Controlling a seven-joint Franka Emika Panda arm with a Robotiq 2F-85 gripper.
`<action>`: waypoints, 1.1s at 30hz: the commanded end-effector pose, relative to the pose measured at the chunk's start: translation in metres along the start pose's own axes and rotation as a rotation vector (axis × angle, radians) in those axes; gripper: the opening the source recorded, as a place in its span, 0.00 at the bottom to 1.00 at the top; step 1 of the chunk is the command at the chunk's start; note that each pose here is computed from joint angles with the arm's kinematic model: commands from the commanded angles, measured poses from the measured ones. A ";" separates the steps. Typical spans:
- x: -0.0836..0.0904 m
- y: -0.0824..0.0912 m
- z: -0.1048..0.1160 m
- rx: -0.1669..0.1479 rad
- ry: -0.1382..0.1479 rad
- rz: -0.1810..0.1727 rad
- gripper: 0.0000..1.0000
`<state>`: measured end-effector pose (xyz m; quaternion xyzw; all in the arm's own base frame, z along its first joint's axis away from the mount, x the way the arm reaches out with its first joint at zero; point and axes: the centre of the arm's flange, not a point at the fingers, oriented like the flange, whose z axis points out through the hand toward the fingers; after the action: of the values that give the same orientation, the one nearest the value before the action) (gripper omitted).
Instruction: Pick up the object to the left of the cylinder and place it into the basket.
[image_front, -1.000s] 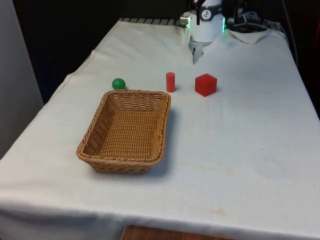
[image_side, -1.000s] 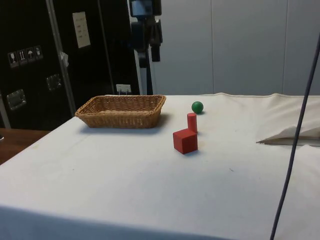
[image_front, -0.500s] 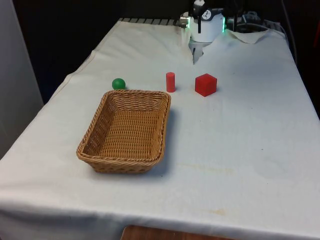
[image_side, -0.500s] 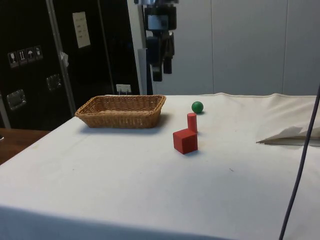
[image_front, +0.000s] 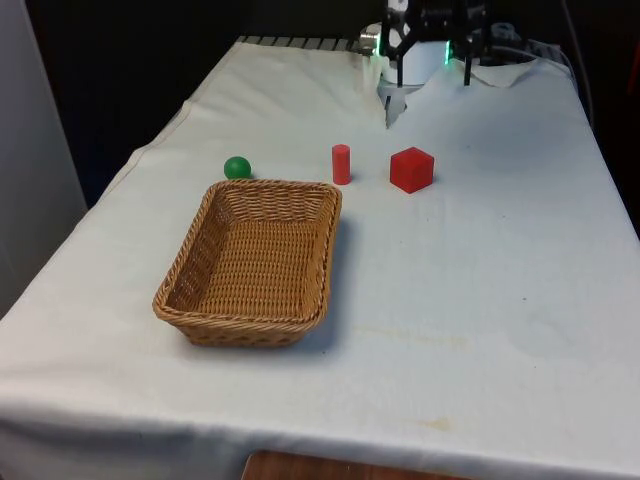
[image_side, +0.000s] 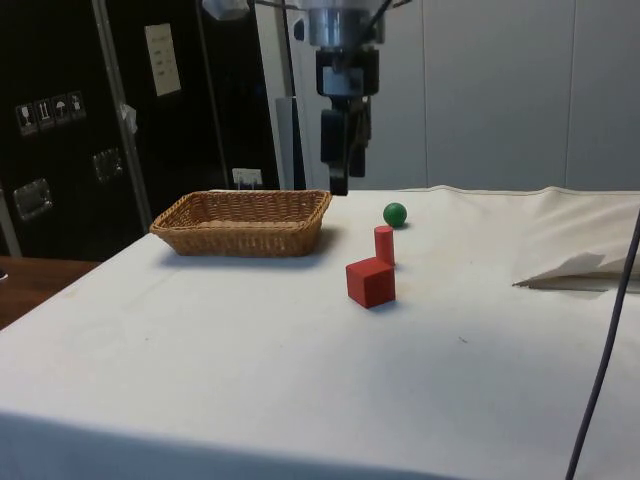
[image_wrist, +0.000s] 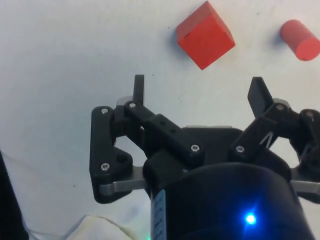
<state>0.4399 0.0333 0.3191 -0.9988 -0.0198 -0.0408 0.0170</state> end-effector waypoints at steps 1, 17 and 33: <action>-0.001 0.000 0.004 -0.015 0.013 0.008 1.00; -0.023 -0.003 0.038 -0.014 0.017 0.054 1.00; -0.025 0.002 0.079 -0.061 0.031 0.174 1.00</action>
<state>0.4206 0.0338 0.2422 -0.9969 0.0603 -0.0498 -0.0076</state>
